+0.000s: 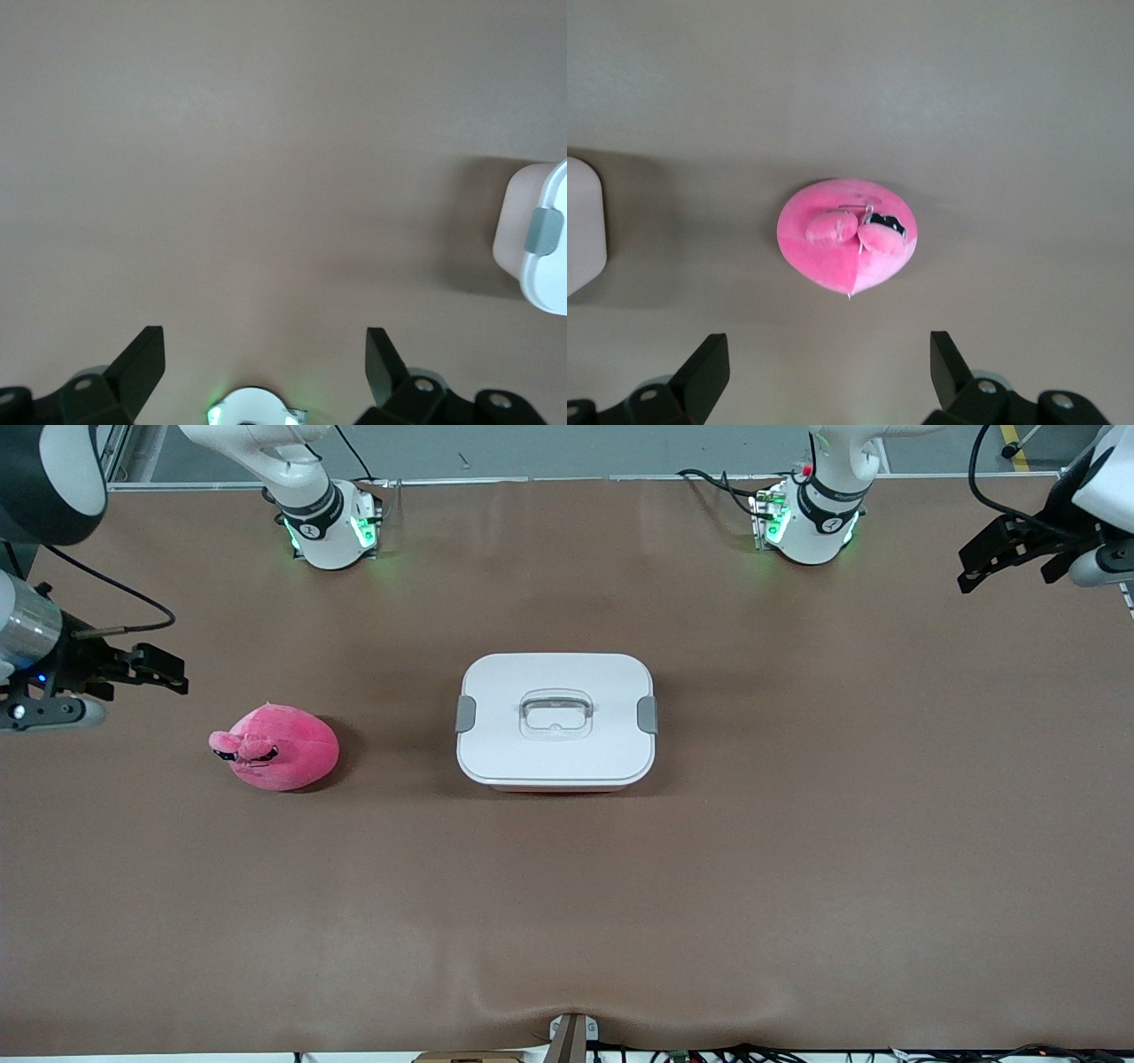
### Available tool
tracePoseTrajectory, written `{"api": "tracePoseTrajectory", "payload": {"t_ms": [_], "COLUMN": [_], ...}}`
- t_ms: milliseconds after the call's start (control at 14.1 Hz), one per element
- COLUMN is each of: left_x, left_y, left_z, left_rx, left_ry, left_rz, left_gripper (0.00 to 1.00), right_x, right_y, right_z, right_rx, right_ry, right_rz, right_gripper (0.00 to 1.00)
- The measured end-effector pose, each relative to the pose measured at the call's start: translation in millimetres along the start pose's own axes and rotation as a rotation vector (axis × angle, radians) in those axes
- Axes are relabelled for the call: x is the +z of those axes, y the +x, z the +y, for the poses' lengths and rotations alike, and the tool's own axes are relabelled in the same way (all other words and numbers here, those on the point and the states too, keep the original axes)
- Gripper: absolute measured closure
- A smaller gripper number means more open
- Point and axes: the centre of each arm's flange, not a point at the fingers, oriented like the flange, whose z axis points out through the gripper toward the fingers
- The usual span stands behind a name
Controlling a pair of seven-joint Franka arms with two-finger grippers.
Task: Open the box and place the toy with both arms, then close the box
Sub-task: 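Reach the right gripper to the pink plush while the left gripper approaches the lid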
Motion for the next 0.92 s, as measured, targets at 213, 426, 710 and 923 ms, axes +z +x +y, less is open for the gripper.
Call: {"api": "tracePoseTrajectory", "payload": {"t_ms": [213, 426, 710, 923], "left_x": [13.5, 32.2, 58.2, 69.2], "left_y": [1.5, 3.7, 8.8, 4.8], "left_z": [28.5, 63.1, 116.2, 164.8], "left_rx": [-0.075, -0.139, -0.249, -0.346], "left_ry": [-0.008, -0.029, -0.018, -0.039], "left_rz": [-0.033, -0.084, -0.105, -0.08], "left_gripper": [0.0, 0.0, 0.0, 0.0], "right_x": [44.8, 97.1, 131.5, 168.4], "right_y": [10.0, 19.8, 29.5, 31.7], "right_z": [-4.8, -3.7, -5.5, -6.0], "right_rx": [-0.018, -0.038, -0.046, -0.047], "right_ry": [-0.002, -0.003, -0.006, -0.005], "right_rz": [0.0, -0.01, -0.006, -0.027], "right_gripper": [0.0, 0.0, 0.0, 0.0]}}
